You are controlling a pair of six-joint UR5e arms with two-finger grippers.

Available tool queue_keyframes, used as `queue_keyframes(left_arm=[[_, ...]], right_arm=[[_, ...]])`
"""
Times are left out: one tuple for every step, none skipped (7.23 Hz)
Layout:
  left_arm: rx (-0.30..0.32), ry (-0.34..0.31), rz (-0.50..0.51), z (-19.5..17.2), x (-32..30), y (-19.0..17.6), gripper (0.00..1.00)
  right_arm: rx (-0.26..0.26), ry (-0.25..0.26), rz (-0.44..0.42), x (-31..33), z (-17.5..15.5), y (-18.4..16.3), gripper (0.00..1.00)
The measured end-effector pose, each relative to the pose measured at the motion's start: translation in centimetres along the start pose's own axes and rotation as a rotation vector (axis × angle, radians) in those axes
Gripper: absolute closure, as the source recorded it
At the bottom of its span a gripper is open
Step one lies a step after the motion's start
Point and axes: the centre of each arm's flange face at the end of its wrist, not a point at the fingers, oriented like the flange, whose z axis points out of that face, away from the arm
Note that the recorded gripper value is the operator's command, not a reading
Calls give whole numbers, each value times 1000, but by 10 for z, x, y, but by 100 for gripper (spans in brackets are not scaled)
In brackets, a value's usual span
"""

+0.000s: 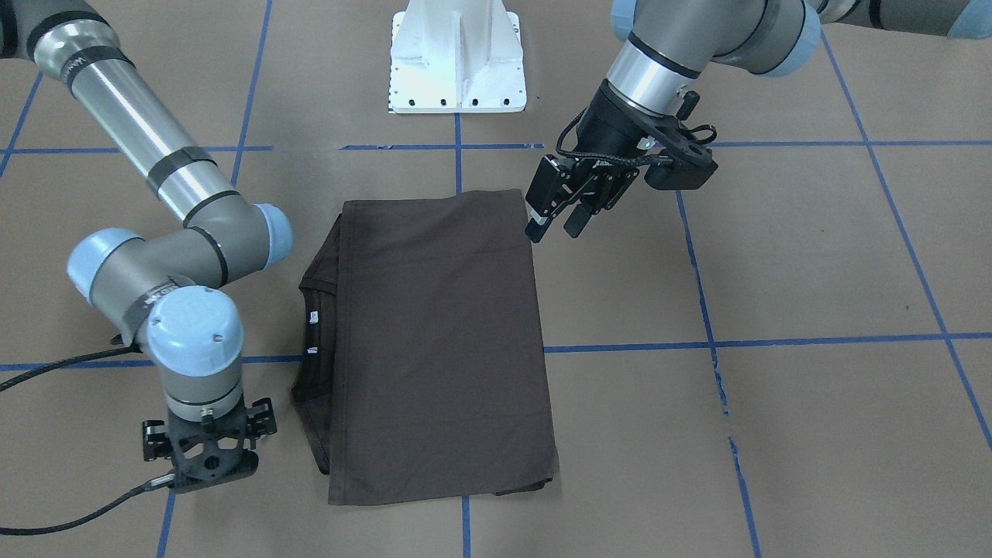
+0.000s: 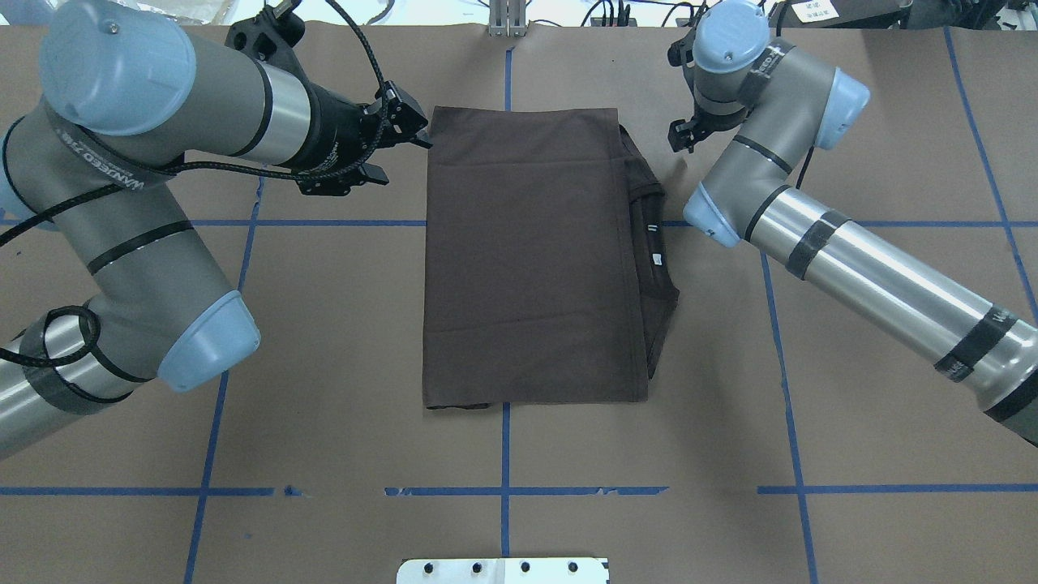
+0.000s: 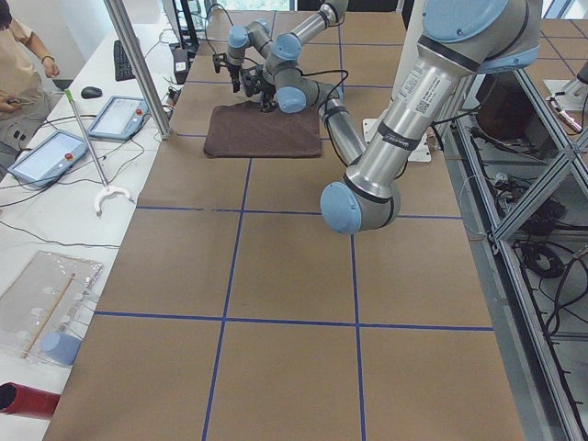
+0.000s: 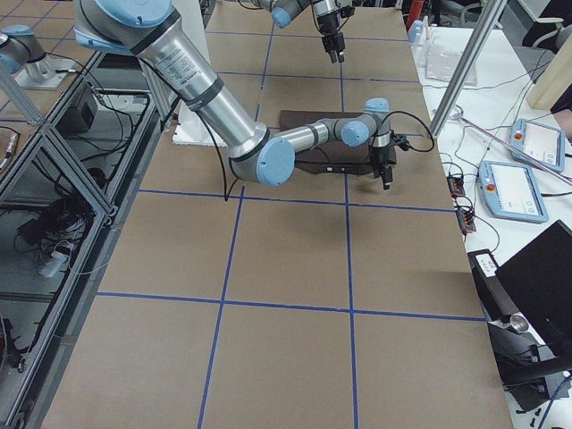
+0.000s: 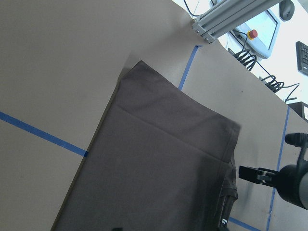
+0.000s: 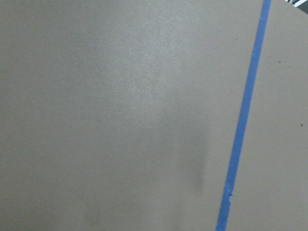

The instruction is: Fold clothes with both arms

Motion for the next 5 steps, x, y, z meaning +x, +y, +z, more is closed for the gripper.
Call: queue_keyframes(left_arm=[[-2, 1, -5, -5, 1, 3, 28], [-2, -3, -7, -10, 3, 6, 28], [-2, -3, -8, -13, 3, 8, 28], [-2, -3, -8, -15, 3, 9, 29], [-2, -1, -7, -18, 1, 9, 29]], right_arm=[[0, -36, 12, -5, -27, -8, 0], [-3, -85, 51, -17, -56, -8, 0], [-5, -136, 106, -34, -78, 8, 0], [-5, -186, 173, -58, -92, 42, 0], [-9, -240, 263, -83, -106, 88, 0]])
